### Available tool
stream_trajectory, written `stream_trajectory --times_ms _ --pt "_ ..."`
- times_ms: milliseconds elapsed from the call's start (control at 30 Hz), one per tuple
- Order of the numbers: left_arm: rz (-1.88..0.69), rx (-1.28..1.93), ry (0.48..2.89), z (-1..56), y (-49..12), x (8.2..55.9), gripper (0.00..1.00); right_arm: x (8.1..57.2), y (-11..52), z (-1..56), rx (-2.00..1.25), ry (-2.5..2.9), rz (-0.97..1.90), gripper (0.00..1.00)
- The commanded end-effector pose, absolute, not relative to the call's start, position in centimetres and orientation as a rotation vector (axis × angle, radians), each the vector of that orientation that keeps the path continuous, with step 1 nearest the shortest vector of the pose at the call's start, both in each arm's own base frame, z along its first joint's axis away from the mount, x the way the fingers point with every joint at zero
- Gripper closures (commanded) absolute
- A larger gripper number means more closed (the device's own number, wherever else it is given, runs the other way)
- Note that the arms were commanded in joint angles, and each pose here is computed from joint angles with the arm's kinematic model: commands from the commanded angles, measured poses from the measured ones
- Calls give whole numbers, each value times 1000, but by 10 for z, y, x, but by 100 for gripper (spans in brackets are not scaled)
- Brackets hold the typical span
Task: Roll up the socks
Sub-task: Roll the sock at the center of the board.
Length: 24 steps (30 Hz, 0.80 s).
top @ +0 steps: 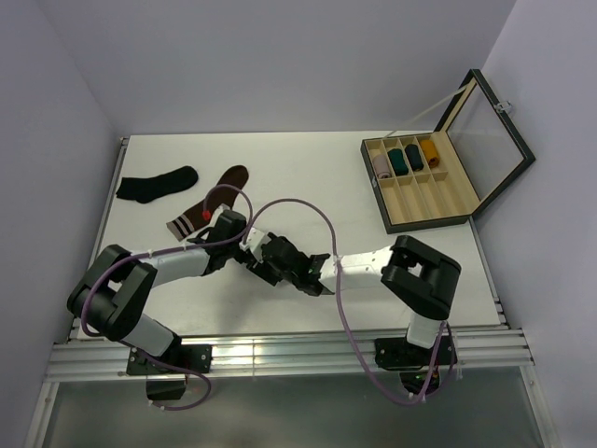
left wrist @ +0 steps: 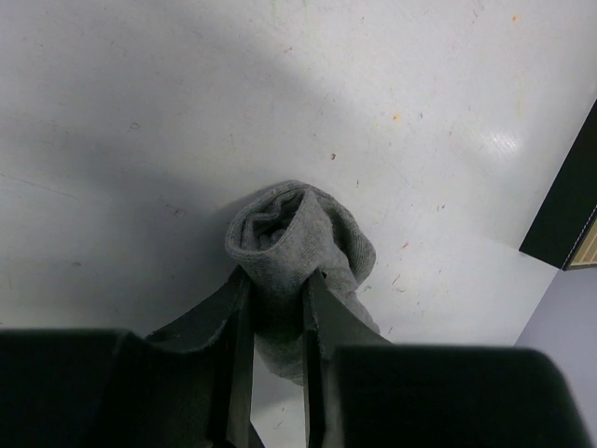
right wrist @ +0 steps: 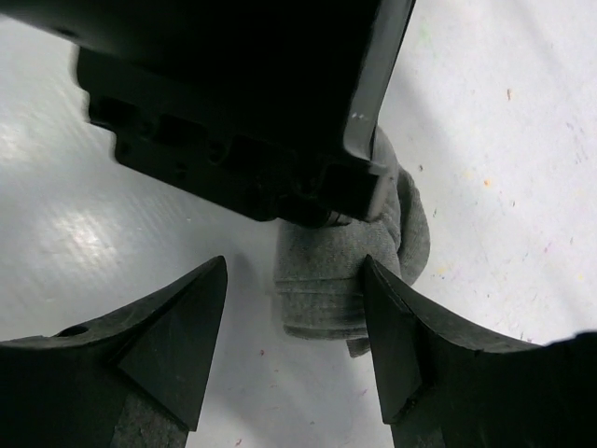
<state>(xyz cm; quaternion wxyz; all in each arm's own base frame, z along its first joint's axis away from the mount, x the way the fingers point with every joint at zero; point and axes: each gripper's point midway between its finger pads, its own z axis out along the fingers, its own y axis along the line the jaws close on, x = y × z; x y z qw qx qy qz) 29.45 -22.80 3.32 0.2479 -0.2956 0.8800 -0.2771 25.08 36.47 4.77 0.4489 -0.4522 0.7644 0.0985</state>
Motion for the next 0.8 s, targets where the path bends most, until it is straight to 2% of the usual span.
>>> stream_trajectory --times_ms 0,200,533,767 --pt "-541 -765 2587 -9 -206 258 100 259 357 30 -1109 1909 147 33" --pt "-544 -749 2592 -8 -206 258 100 266 333 13 -1032 1994 25 33" --pt "-550 -718 2613 -9 -210 258 100 272 327 27 -969 2010 89 32" --pt "-561 -689 2614 -3 -213 261 100 274 318 -15 -987 2131 -32 33"
